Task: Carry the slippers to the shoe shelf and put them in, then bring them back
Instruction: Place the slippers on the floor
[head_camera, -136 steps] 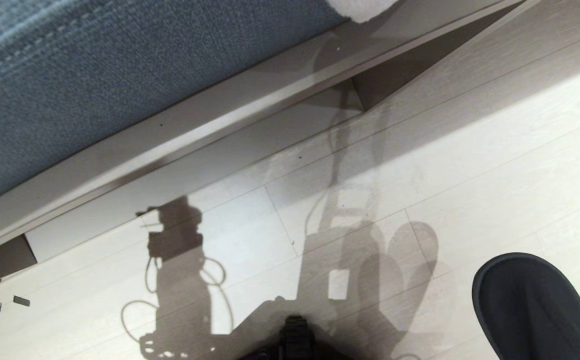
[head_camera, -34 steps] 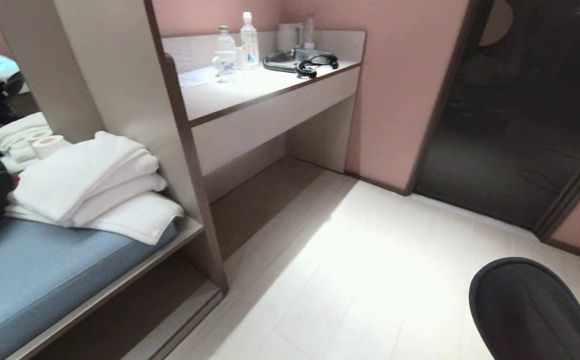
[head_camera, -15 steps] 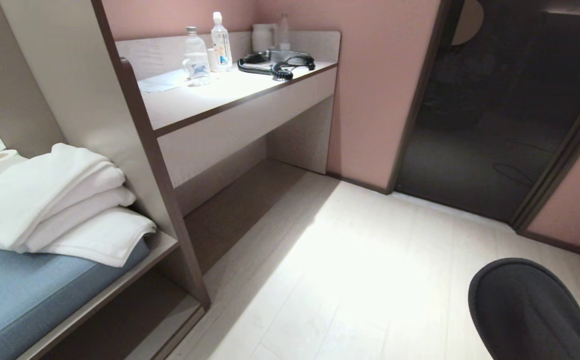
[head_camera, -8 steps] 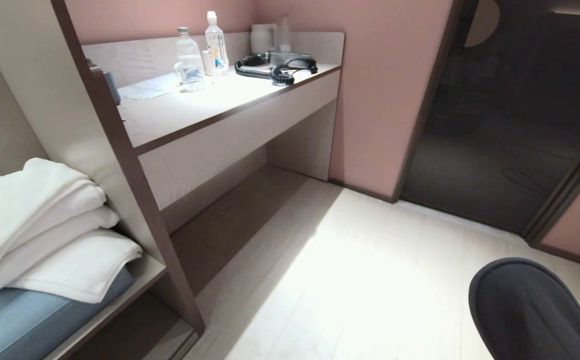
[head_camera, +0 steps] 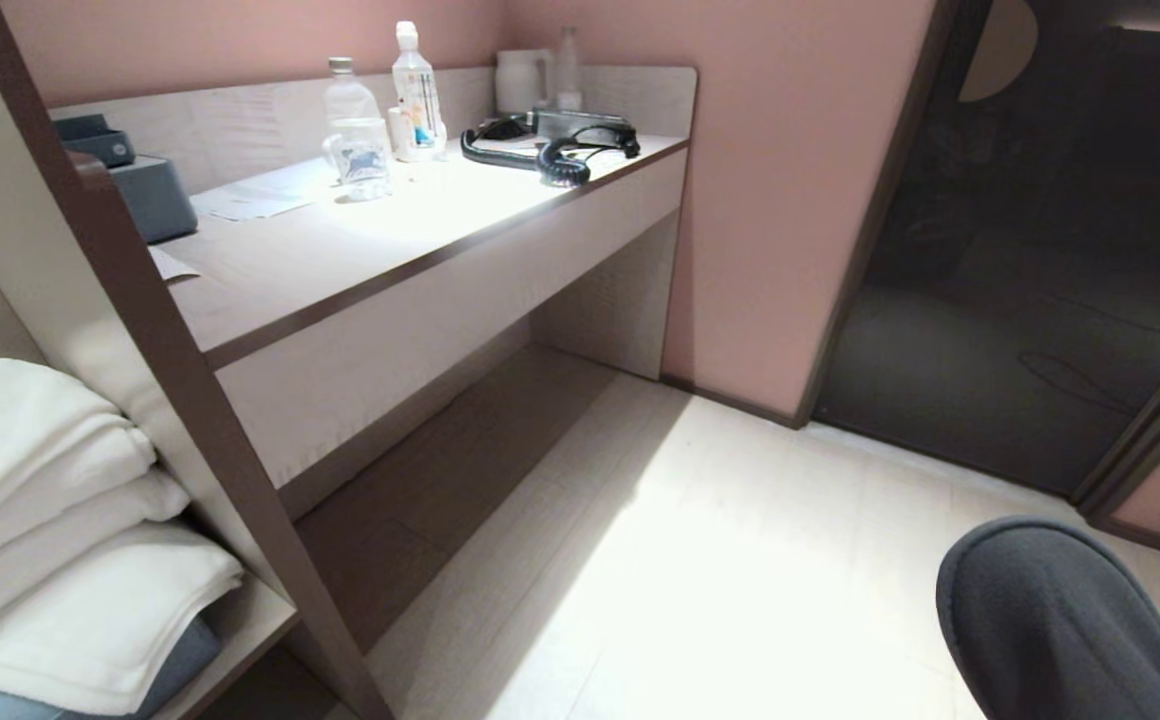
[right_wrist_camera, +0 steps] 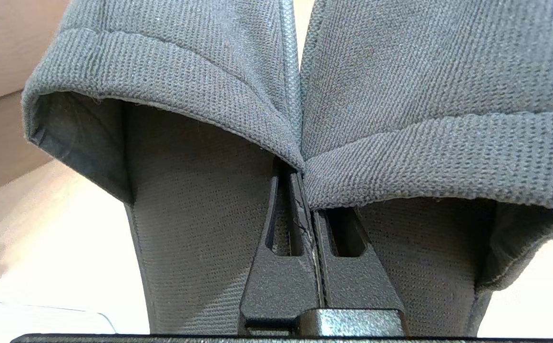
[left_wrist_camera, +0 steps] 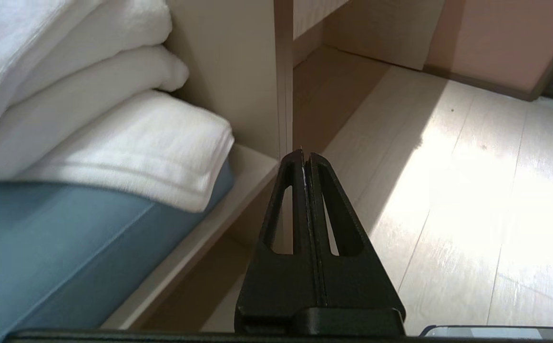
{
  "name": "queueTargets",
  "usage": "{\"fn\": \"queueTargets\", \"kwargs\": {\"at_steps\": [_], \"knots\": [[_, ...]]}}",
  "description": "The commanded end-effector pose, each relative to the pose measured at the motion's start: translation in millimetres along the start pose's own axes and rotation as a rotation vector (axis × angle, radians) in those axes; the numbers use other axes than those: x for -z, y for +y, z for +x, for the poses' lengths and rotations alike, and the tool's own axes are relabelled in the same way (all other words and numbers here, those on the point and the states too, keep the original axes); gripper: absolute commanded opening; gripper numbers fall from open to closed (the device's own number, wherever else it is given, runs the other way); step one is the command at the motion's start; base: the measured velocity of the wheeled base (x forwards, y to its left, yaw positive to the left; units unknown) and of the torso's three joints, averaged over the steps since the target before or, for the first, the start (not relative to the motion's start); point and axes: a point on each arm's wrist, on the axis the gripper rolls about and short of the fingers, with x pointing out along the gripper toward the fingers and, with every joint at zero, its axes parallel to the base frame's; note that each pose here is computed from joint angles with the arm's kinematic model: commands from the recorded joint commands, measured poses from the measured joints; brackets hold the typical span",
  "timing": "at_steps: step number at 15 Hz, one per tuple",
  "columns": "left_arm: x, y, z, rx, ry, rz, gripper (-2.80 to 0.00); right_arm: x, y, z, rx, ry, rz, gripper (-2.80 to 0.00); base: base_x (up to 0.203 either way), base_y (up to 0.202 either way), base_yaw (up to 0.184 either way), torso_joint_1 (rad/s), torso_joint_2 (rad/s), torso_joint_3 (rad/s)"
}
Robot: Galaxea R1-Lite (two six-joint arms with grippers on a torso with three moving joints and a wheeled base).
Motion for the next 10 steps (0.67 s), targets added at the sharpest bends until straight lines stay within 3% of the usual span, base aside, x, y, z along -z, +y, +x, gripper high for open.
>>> {"fn": "queueTargets", "kwargs": {"at_steps": [1,4,10], "knots": [[-0.1,0.0,0.1,-0.001,0.000,-0.002,-2.80,0.0,0.0,0.1,0.000,0.000,-0.002,-2.80,0.198,0.000,0.001,0.000,0.00,0.002],[0.0,0.0,0.1,-0.001,0.000,-0.003,-2.80,0.0,0.0,0.1,-0.002,0.001,-0.001,-2.80,0.136,0.000,0.000,0.003,0.00,0.003],[-0.4,0.0,0.1,-0.001,-0.003,-0.005,-2.80,0.1,0.0,0.2,0.000,0.001,-0.002,-2.80,0.000,0.000,0.000,0.000,0.00,-0.013]]}}
